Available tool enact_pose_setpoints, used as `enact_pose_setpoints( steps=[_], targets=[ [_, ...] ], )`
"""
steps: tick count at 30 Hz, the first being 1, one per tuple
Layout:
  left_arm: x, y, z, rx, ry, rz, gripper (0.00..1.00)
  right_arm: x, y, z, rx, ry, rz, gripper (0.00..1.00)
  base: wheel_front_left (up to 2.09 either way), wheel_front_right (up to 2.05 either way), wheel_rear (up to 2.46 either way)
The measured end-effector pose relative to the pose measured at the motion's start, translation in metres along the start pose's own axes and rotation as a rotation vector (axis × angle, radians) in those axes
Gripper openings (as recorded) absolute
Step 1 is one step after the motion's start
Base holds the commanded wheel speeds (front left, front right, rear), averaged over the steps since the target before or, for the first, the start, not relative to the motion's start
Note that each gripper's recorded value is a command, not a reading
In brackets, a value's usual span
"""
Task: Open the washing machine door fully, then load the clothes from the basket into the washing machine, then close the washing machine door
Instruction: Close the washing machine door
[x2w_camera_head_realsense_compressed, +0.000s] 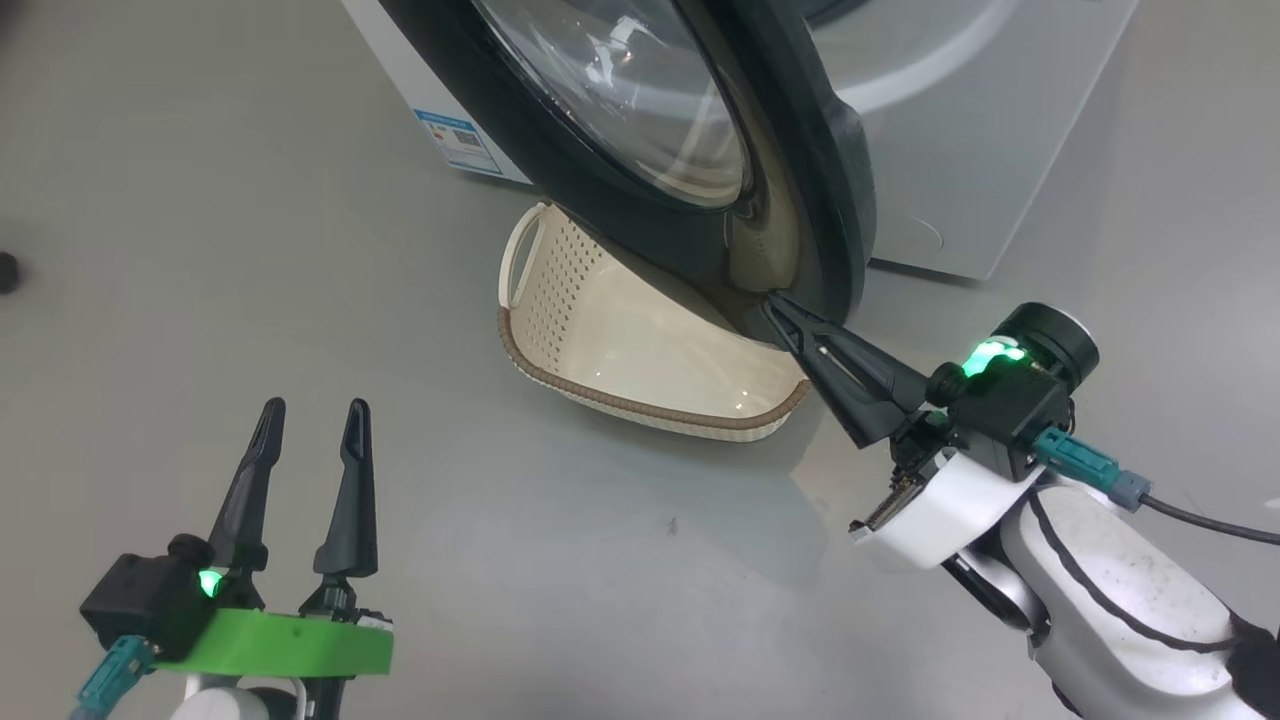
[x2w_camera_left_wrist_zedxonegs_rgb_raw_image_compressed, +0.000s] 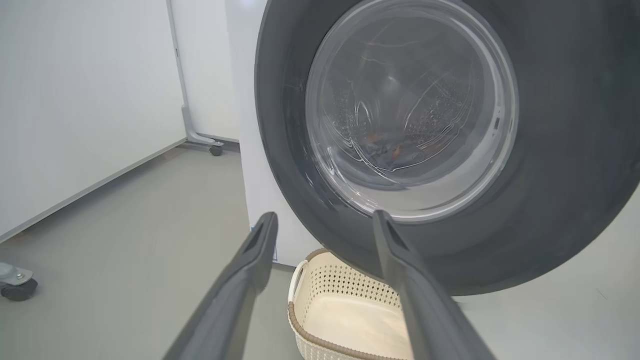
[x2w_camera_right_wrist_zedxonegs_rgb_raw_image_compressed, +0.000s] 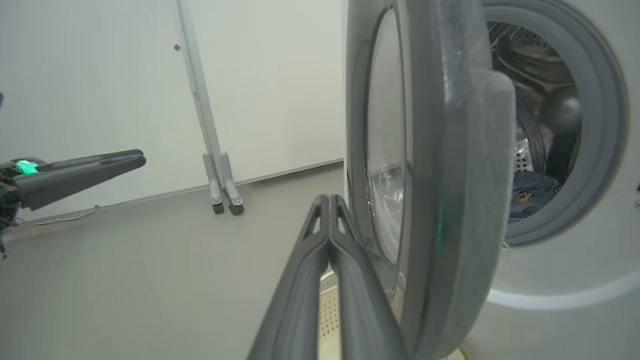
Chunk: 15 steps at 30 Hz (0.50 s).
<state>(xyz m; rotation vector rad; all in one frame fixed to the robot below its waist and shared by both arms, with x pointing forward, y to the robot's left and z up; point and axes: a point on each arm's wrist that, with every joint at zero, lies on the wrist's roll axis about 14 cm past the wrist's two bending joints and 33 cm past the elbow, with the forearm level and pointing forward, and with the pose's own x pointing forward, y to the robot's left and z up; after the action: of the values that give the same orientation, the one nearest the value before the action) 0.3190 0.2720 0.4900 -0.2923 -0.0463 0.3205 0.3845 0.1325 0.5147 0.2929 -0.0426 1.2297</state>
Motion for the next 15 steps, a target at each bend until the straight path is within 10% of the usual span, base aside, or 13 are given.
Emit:
enact_pose_setpoints(
  steps=[15],
  targets=[
    [0.011,0.011,-0.01,0.008,0.033,0.052,1.0,0.03,-0.076,-0.008,0.068,-0.061,-0.165,0.0,0.0,0.0,0.0]
  ],
)
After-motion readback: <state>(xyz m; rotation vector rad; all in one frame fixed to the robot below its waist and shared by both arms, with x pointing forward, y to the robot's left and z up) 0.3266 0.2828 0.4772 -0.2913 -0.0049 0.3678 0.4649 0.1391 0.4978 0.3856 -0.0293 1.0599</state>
